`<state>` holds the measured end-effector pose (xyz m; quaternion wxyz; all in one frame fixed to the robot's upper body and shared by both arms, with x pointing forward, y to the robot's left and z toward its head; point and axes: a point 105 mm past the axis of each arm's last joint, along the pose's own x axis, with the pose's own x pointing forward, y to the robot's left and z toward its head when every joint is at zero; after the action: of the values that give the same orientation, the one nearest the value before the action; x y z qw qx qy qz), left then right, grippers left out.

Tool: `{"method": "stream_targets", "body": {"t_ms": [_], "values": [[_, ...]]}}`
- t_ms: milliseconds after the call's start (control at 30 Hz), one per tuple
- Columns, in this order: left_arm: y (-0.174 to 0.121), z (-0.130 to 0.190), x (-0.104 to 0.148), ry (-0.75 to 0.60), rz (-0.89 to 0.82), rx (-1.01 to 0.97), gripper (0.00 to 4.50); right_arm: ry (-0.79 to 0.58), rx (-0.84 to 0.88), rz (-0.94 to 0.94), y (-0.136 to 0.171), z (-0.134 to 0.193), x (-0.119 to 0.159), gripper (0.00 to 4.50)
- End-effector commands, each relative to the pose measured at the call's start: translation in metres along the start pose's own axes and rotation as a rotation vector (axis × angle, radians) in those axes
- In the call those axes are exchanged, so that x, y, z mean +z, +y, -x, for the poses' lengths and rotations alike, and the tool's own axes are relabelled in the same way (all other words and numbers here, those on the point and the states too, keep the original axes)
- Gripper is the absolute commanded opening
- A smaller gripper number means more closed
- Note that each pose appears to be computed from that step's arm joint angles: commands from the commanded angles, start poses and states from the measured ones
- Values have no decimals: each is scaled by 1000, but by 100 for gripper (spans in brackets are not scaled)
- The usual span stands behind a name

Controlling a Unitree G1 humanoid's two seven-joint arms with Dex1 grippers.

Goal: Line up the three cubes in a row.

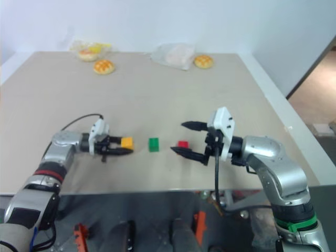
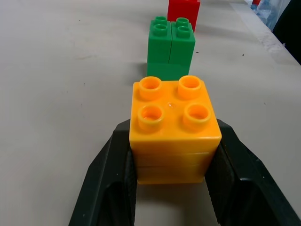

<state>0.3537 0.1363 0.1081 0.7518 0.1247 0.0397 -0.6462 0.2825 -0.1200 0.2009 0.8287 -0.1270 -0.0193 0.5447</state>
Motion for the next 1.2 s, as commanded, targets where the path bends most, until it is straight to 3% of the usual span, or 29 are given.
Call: {"method": "stream_targets", "body": {"t_ms": [33,867,933,1067,1100,1200], "values": [[2,-3,10,-18,-46,-25,134,-31,-12,57,0,4,15,433],[4,17,-2,16,-40,35,134,-36,-2,60,-5,0,16,433],[2,15,-4,11,-16,23,239,-35,-3,61,-5,0,16,433],[2,12,-1,-5,-47,29,379,-35,-4,64,-6,1,17,433],[1,13,0,-10,-47,23,404,-35,-4,64,-7,1,17,433],[0,18,1,-11,-48,18,404,-36,-5,66,-8,1,18,433]]}}
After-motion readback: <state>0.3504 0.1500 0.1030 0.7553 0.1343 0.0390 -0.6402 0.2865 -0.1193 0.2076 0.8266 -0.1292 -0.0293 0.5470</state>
